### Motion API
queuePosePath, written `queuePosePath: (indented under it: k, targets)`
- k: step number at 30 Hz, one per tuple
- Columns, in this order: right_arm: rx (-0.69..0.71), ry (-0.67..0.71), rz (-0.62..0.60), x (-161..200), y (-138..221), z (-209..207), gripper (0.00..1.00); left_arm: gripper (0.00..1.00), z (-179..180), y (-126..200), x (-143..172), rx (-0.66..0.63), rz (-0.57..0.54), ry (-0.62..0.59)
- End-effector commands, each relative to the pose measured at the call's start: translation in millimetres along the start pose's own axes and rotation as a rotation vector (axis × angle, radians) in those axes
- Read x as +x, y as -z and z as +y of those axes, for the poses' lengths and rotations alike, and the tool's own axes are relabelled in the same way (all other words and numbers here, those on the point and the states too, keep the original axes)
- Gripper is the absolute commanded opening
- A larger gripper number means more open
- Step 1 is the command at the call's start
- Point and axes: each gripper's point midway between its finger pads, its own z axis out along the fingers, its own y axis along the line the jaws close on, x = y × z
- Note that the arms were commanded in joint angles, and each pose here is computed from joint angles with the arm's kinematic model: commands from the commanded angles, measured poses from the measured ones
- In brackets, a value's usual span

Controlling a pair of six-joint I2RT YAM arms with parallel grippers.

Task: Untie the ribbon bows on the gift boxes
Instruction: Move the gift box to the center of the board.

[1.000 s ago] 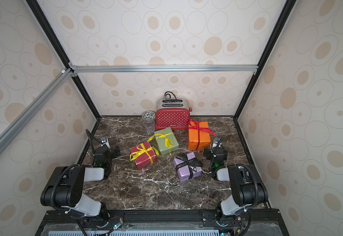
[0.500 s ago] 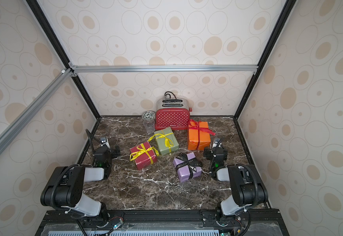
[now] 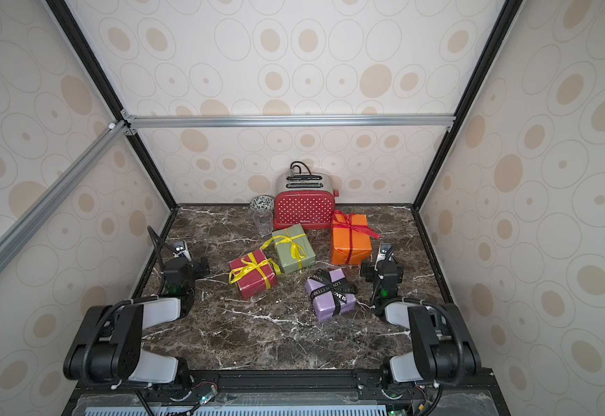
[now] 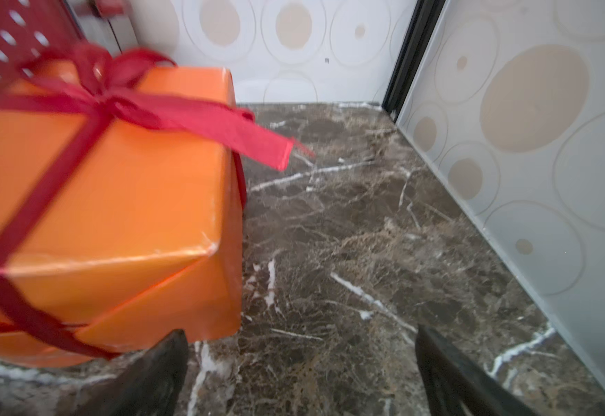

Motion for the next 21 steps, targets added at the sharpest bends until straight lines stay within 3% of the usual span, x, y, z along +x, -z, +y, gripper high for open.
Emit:
queuePosePath:
  k: [1, 3, 6, 8, 11, 13, 17, 21]
  targets:
    - [-0.030, -0.031, -0.040, -29, 22, 1, 1.00, 0.99, 17, 16, -51, -0.085, -0.077, 0.153]
    - [-0.005, -0.124, -0.069, -47, 36, -8, 1.00, 0.99, 24, 27, -76, -0.093, -0.117, 0.355]
    - [0.105, -0.391, -0.077, -60, 58, -34, 1.00, 0.99, 22, 37, -101, -0.049, -0.129, 0.534]
    - [0.152, -0.487, -0.031, -56, 69, -44, 1.00, 0.99, 33, 44, -101, -0.103, -0.108, 0.651]
    - [0.145, -0.588, -0.031, -53, 79, -47, 1.00, 0.99, 45, 55, -100, -0.120, -0.176, 0.784]
    - [0.005, -0.630, -0.051, -59, 77, -30, 1.00, 0.99, 44, 58, -99, -0.086, -0.208, 0.851]
    - [-0.294, -0.663, -0.004, -74, 77, 20, 1.00, 0.99, 14, 53, -105, -0.029, -0.084, 0.751]
    - [-0.617, -0.603, 0.132, -84, 84, 105, 0.81, 0.99, -33, 53, -112, 0.079, -0.027, 0.689]
